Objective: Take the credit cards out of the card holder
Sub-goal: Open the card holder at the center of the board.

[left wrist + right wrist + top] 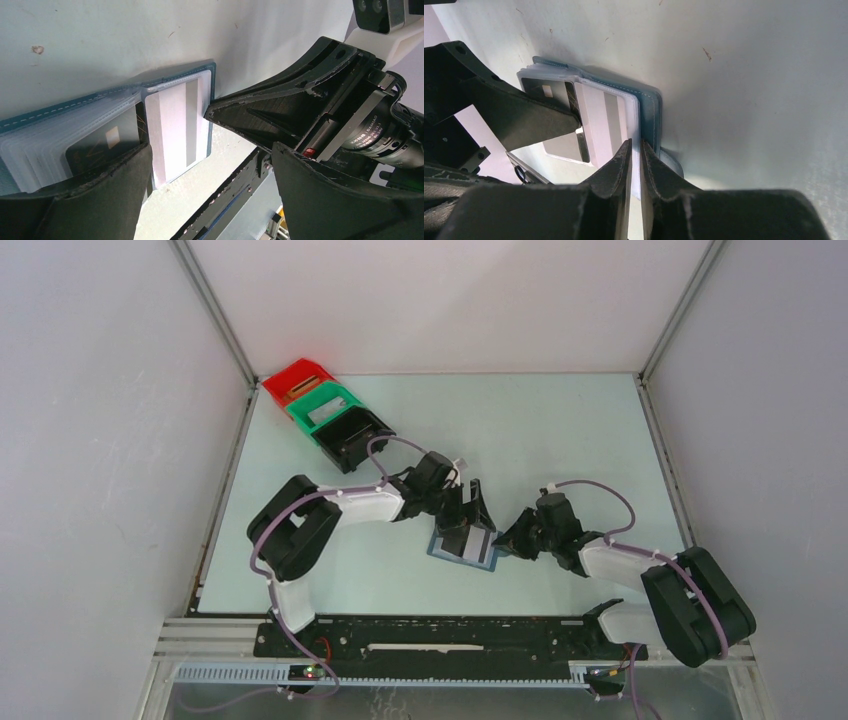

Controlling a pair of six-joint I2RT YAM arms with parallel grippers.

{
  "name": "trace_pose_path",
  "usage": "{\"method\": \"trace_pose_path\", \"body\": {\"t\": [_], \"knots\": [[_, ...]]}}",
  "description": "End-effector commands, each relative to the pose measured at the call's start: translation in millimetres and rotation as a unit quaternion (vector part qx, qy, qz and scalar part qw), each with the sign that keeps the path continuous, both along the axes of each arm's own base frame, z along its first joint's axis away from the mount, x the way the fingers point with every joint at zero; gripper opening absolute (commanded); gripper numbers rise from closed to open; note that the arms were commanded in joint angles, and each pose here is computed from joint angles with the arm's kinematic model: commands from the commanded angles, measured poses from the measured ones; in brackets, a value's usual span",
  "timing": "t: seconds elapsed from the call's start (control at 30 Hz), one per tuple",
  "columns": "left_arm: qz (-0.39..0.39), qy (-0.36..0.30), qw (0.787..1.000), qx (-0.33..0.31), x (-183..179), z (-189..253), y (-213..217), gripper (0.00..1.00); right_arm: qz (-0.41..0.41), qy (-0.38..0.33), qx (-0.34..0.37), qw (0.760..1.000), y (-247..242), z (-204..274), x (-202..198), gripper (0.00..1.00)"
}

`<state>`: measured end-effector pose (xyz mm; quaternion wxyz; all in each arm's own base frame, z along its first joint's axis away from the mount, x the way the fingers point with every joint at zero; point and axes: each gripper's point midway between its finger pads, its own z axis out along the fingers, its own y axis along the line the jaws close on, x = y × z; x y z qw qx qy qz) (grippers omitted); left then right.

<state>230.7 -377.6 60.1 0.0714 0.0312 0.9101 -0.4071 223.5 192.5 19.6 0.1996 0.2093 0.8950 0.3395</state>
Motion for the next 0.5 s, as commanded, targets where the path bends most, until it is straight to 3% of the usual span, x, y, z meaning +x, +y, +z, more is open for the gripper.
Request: {"method": "trace_pose_path", "body": {"t": [0.0,0.47], "knots": [[0.003,0.016,0.999,0.028,-3,-24,11,0.93,-0.008,0.003,-0.008,1.000,-5,-6,-3,0.18],[-0.012,-0.013,0.987,0.160,-2,-53,45,0.89,-0.013,0.002,-0.009,1.000,-9,-5,-3,0.18]]}}
